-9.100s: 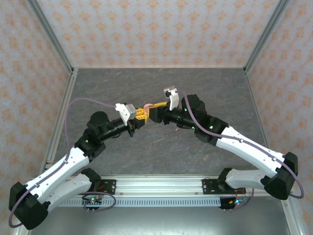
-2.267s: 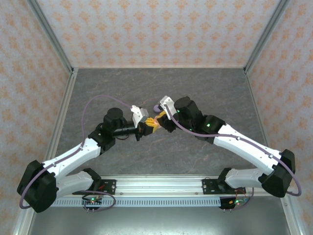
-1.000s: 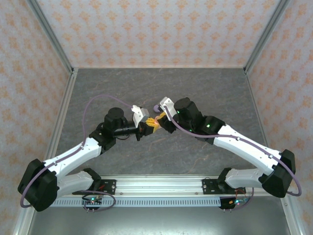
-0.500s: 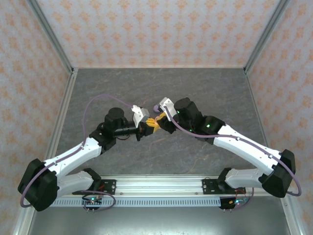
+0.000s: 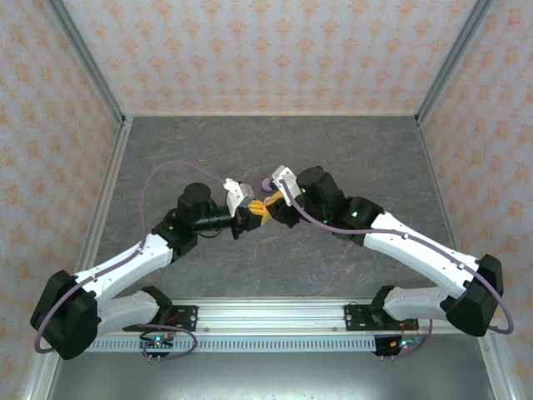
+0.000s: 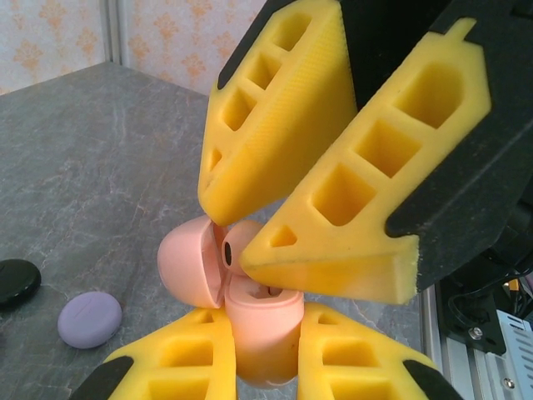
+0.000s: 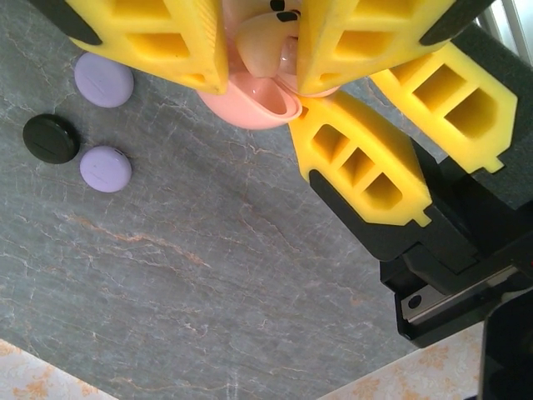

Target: Insert the wireless bluetooth earbuds into the charging case

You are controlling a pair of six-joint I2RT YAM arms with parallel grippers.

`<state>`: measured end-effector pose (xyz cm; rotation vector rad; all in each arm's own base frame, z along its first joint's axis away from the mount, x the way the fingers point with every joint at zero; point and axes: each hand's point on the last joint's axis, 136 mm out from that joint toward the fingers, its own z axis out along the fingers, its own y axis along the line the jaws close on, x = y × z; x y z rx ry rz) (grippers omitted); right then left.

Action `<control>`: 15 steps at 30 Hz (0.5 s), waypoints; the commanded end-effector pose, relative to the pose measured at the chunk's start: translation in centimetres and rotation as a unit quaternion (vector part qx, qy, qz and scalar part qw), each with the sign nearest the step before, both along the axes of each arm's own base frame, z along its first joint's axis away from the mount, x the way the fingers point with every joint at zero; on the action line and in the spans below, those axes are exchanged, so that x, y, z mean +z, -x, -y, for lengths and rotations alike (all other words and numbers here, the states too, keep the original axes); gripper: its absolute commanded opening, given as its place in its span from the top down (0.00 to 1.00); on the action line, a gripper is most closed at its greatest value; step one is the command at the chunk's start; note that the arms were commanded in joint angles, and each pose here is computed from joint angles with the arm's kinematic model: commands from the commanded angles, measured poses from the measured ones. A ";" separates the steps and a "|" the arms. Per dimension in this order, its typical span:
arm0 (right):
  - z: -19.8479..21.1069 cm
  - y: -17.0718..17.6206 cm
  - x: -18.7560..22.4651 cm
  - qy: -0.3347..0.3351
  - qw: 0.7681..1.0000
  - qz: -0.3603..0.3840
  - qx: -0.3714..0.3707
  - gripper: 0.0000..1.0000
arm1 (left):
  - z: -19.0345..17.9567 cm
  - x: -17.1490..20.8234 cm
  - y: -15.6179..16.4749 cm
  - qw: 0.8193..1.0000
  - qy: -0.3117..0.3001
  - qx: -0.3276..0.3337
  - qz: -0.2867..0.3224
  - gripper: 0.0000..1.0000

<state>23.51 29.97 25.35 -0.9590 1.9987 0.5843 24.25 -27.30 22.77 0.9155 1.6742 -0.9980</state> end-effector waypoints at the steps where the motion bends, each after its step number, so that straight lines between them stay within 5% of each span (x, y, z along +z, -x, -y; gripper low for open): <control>1: -0.3 0.3 2.6 -0.027 1.000 0.010 0.004 0.70 | 0.7 2.8 0.1 0.999 0.029 -0.011 0.039 1.00; 8: 0.0 -0.3 3.9 -0.034 0.999 0.016 -0.017 0.66 | 0.6 2.8 0.2 0.999 0.029 -0.011 0.039 1.00; 15: 1.5 -0.2 7.8 -0.097 0.994 0.016 -0.045 0.48 | 0.4 3.1 -0.1 0.998 0.039 0.003 0.048 1.00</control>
